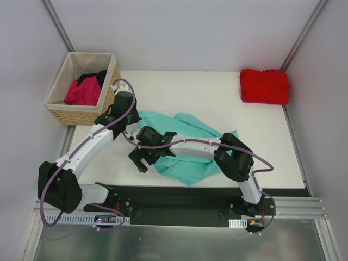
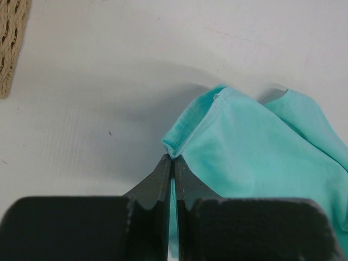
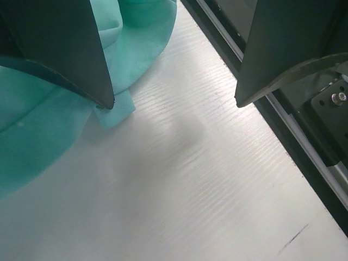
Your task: Fold and stack the t-shirts
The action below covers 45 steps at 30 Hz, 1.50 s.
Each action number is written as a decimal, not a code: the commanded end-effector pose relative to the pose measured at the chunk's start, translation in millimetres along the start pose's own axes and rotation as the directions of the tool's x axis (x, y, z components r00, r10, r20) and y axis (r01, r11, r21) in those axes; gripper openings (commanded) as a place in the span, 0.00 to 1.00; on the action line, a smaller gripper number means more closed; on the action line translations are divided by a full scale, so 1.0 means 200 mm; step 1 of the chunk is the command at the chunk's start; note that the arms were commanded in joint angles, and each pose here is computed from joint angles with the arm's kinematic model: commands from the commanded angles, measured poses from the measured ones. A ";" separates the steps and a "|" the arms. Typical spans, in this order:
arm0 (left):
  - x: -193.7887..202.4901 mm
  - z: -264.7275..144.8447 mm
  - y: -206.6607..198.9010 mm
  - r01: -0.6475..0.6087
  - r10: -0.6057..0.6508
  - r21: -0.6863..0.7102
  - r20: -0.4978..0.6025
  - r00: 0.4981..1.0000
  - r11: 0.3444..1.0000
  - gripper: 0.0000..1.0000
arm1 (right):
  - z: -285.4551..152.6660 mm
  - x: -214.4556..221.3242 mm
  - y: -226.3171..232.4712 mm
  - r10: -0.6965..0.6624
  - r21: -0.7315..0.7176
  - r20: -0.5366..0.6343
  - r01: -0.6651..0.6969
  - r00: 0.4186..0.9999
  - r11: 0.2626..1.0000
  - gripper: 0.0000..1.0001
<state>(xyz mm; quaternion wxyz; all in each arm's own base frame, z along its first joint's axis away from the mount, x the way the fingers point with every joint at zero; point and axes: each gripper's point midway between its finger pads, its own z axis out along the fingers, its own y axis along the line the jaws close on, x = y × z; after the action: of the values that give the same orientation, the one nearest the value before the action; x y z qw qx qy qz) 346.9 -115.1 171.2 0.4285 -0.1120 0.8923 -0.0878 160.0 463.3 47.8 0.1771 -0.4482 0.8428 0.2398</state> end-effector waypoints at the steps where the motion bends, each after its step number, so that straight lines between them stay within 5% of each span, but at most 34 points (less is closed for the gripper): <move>1: -0.03 -0.02 0.00 0.010 -0.010 0.022 0.021 1.000 1.000 0.00 | -0.11 -0.15 0.07 -0.043 -0.049 0.086 0.048 0.995 0.998 0.98; 16: -0.01 0.01 -0.02 0.018 -0.018 0.040 0.001 1.000 0.999 0.00 | -0.22 -0.29 0.11 -0.085 -0.042 0.146 0.092 0.986 0.995 0.98; 40: -0.01 0.02 -0.01 0.020 -0.021 0.045 0.002 1.000 0.999 0.00 | 0.01 -0.20 -0.17 0.012 -0.045 0.057 -0.010 0.998 0.999 0.97; 45: 0.00 0.03 -0.01 0.025 -0.024 0.047 -0.005 1.000 0.999 0.00 | 0.01 -0.17 -0.16 0.022 -0.059 0.052 -0.019 0.998 0.998 0.87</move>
<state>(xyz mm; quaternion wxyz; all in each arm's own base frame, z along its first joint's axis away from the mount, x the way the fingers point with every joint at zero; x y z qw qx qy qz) 352.4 -118.9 171.0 0.4334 -0.1111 0.8874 -0.1111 205.1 464.3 49.7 0.1795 -0.4518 0.8358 0.2551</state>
